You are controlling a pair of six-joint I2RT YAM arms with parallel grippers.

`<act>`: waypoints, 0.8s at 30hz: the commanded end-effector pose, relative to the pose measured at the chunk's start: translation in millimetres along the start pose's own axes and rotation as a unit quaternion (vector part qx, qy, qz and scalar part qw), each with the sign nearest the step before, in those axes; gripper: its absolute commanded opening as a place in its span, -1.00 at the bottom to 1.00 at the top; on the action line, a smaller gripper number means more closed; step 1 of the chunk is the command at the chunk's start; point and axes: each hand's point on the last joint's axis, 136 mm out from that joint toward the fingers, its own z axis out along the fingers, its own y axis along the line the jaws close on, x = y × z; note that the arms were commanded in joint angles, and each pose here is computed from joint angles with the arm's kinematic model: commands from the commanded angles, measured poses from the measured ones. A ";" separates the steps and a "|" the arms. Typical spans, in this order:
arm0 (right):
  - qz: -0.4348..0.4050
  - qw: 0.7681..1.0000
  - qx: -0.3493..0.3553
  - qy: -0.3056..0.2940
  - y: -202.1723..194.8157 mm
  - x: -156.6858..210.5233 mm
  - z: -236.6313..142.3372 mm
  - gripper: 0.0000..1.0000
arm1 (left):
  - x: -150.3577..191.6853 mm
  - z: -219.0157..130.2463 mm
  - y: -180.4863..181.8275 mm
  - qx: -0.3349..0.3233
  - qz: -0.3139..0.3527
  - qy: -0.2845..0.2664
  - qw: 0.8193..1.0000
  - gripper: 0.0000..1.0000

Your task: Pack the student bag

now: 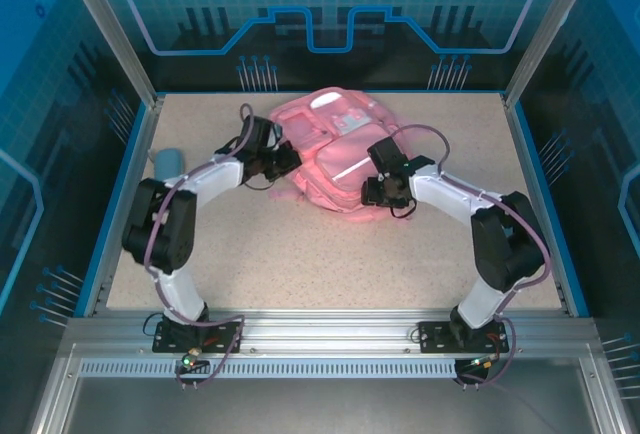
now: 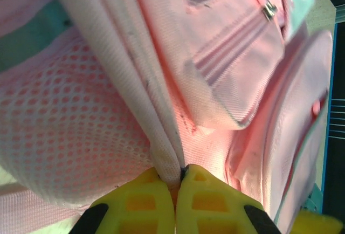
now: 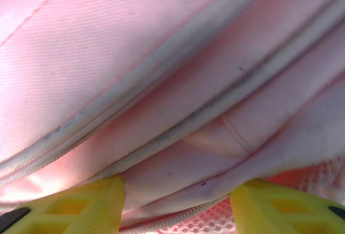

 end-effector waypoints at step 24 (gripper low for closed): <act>-0.082 0.984 -0.090 -0.133 75.2 54.7 -93.3 0.10 | 60.6 -66.7 -69.9 0.076 -0.004 -0.020 0.997 -1.00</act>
